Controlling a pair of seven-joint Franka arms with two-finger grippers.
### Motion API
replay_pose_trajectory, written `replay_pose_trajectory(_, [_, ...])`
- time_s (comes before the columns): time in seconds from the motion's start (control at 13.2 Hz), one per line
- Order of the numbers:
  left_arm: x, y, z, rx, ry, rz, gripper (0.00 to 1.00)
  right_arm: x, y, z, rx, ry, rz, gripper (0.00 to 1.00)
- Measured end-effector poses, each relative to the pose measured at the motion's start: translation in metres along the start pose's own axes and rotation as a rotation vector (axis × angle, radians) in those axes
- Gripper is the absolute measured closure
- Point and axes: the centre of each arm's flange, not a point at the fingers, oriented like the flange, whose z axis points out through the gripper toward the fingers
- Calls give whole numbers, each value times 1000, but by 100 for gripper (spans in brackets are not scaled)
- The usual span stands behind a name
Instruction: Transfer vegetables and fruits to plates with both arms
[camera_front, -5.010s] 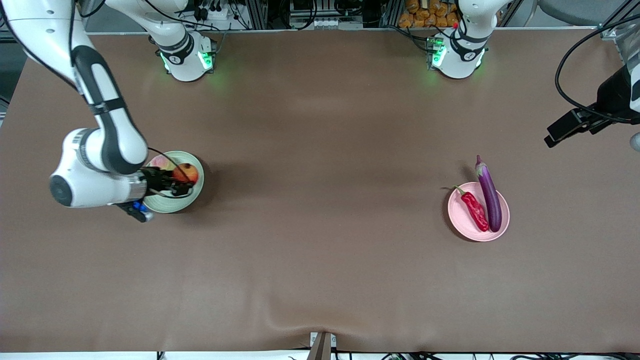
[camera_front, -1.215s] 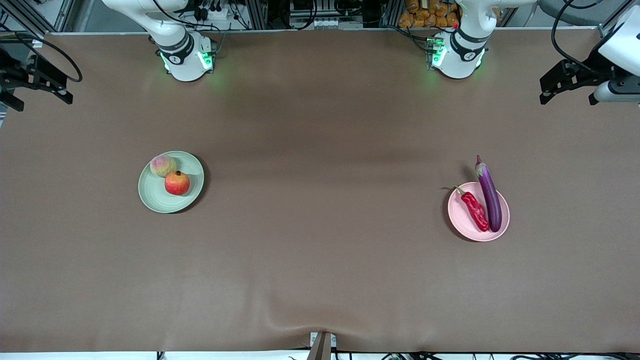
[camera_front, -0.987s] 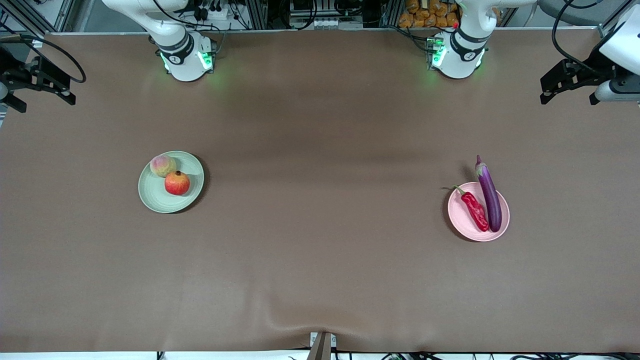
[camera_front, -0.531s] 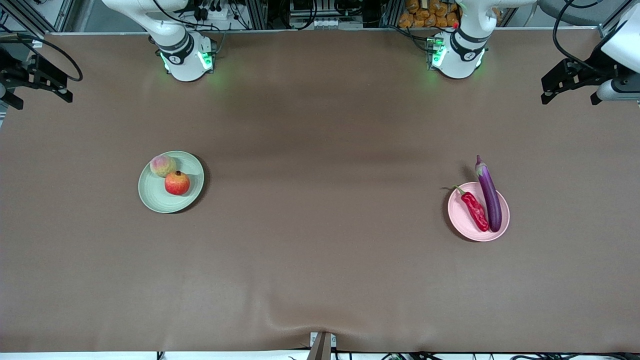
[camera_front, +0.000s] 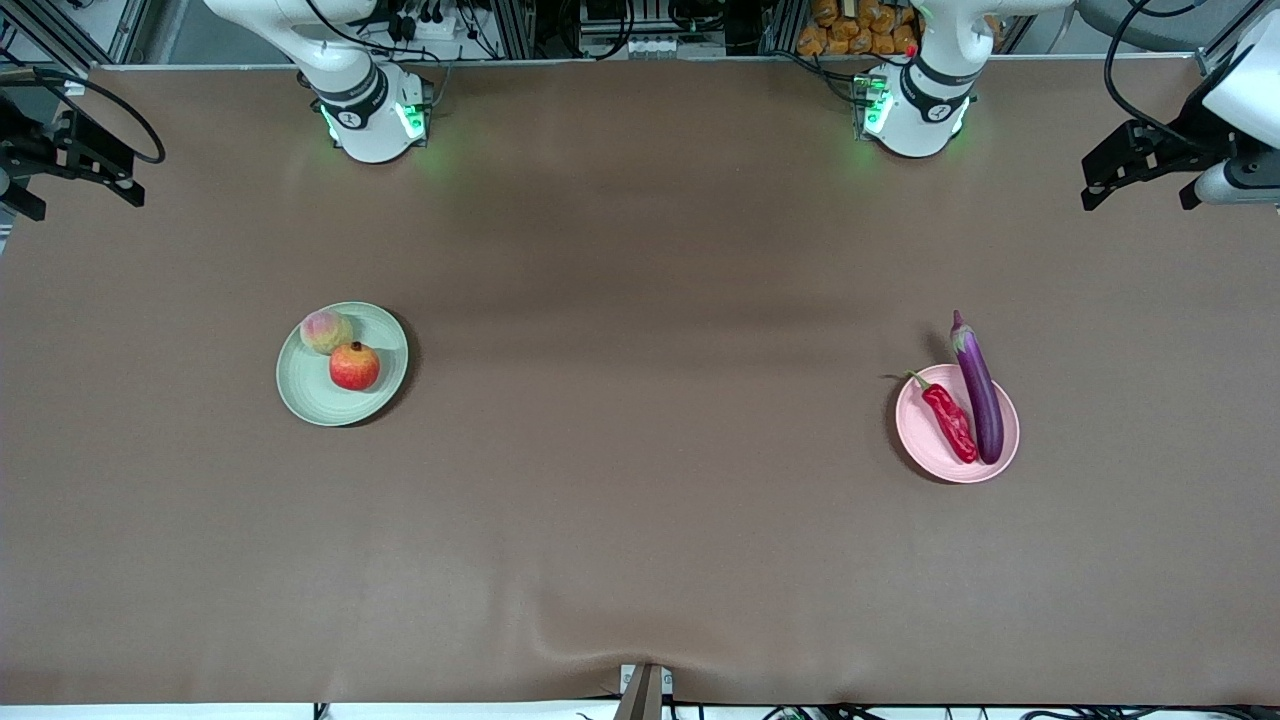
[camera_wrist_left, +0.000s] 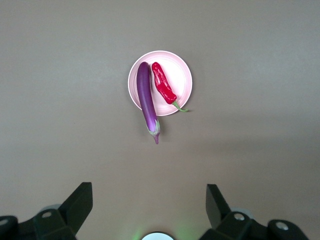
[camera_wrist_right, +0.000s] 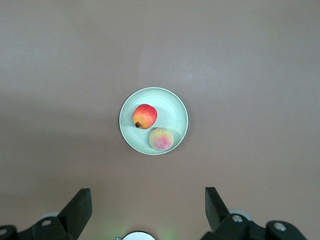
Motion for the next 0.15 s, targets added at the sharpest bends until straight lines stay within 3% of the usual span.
replay_pose_trajectory(0.15, [-1,3,1,-1,-5,-28,0,0,0,0,0,0,0,0])
